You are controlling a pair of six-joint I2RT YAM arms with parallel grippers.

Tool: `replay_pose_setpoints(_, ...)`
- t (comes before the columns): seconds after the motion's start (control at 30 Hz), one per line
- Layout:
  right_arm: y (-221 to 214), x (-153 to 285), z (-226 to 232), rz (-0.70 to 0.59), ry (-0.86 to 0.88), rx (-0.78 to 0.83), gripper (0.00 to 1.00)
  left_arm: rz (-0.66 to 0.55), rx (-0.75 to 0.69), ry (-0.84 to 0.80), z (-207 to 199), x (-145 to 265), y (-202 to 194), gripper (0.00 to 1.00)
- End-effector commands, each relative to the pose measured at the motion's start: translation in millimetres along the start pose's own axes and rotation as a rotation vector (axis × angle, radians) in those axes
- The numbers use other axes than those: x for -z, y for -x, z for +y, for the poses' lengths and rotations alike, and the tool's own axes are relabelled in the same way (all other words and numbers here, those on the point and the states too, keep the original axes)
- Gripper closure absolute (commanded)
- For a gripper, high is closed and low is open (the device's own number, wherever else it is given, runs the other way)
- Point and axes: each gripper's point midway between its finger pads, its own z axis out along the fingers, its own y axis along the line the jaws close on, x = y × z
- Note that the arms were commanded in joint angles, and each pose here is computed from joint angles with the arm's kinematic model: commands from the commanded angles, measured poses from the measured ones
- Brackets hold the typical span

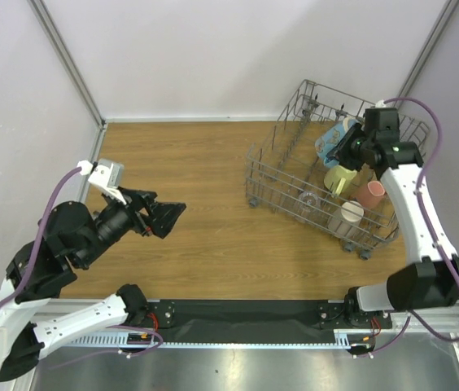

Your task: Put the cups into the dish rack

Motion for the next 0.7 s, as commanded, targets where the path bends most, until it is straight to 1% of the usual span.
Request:
replay_pose_setpoints(0.0, 59.3, 2.6, 29.4, -0.227, 0.059, 0.119, 1.0, 0.079, -0.06, -0.005, 3.2, 11.0, -10.4, 0.0)
replay_pose_setpoints(0.03, 62.4, -10.1, 24.3, -0.23, 0.023, 0.13, 1.0, 0.089, -0.073, -0.003, 4.6, 11.7, -12.8, 0.0)
replay_pose_setpoints(0.1, 68.9, -17.2, 24.4, -0.238, -0.005, 0.148, 1.0, 0.1, -0.114, 0.011, 9.9, 11.7, -16.5, 0.0)
replay_pose_setpoints(0.13, 66.5, -31.9, 19.9, -0.216, -0.035, 0.169, 1.0, 0.099, -0.127, 0.025, 13.3, 11.0, -17.3, 0.0)
replay_pose_setpoints(0.27, 67.2, -49.4, 28.1, -0.225, -0.056, 0.24, 1.0, 0.091, -0.167, 0.013, 10.8, 6.5, -13.2, 0.0)
replay_pose_setpoints(0.33, 67.1, -53.9, 29.0, -0.229, -0.07, 0.253, 1.0, 0.103, -0.191, 0.012, 10.9, 1.0, -17.5, 0.0)
replay_pose_setpoints(0.43, 58.3, -65.1, 27.6, -0.194, -0.089, 0.278, 1.0, 0.126, -0.2, 0.027, 12.9, -3.1, -21.2, 0.0)
replay_pose_setpoints(0.5, 55.3, -67.9, 27.6, -0.199, -0.099, 0.305, 1.0, 0.142, -0.205, 0.035, 13.9, -3.5, -23.2, 0.0)
replay_pose_setpoints(0.67, 46.0, -82.5, 23.4, -0.179, -0.114, 0.323, 1.0, 0.135, -0.201, 0.039, 12.5, -5.1, -18.7, 0.0)
